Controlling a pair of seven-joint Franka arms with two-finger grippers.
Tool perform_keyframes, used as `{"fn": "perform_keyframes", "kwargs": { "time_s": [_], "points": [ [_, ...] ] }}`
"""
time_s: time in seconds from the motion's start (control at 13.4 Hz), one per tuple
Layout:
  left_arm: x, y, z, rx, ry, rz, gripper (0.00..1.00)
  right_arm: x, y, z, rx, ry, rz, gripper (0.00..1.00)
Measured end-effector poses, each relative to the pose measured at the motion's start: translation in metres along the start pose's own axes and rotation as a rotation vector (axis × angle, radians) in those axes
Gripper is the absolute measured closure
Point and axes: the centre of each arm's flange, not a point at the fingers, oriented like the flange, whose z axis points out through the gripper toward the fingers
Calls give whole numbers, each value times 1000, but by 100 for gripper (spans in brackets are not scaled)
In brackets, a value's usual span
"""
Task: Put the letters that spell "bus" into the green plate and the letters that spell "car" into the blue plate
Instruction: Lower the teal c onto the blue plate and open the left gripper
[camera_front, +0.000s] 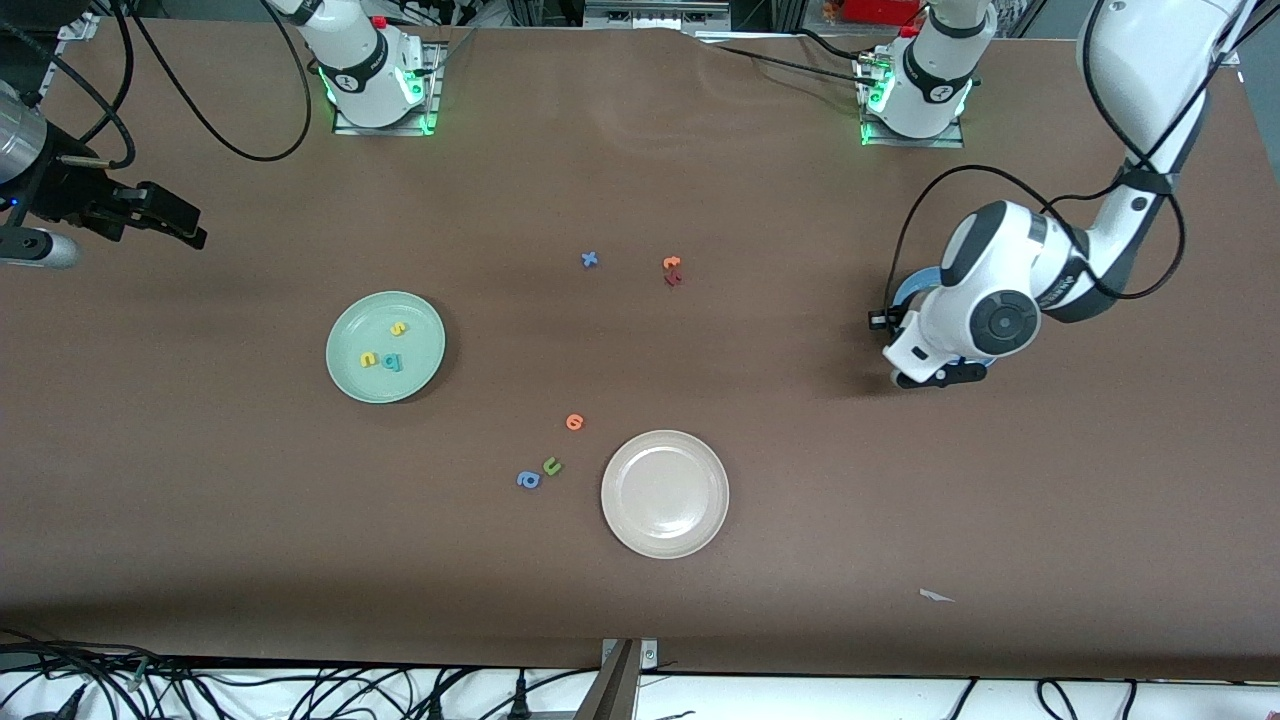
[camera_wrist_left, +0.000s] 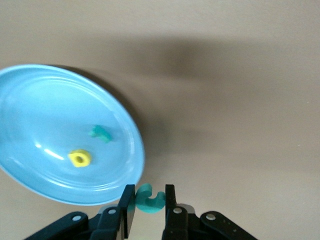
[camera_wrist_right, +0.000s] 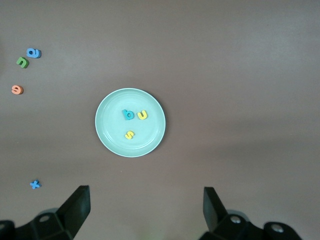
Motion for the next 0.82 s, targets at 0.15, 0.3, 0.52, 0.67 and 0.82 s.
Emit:
{"fn": "perform_keyframes", "kwargs": {
  "time_s": [0.15, 0.3, 0.52, 0.67, 0.82],
  "points": [
    [5, -40, -6, -10, -21, 25, 72, 0, -1, 0, 0, -1, -2, 0],
    [12, -82, -6, -21, -27, 52, 72, -1, -5, 0, -1, -2, -10, 0],
    [17, -122, 5, 19, -33, 65, 72, -1, -9, 0, -1, -3, -17, 0],
    [18, -126, 22, 17, -46, 71, 72, -1, -9, 0, -1, -3, -17, 0],
    [19, -126, 40, 3, -49, 78, 72, -2, -9, 0, -2, -3, -17, 0]
  ]
}}
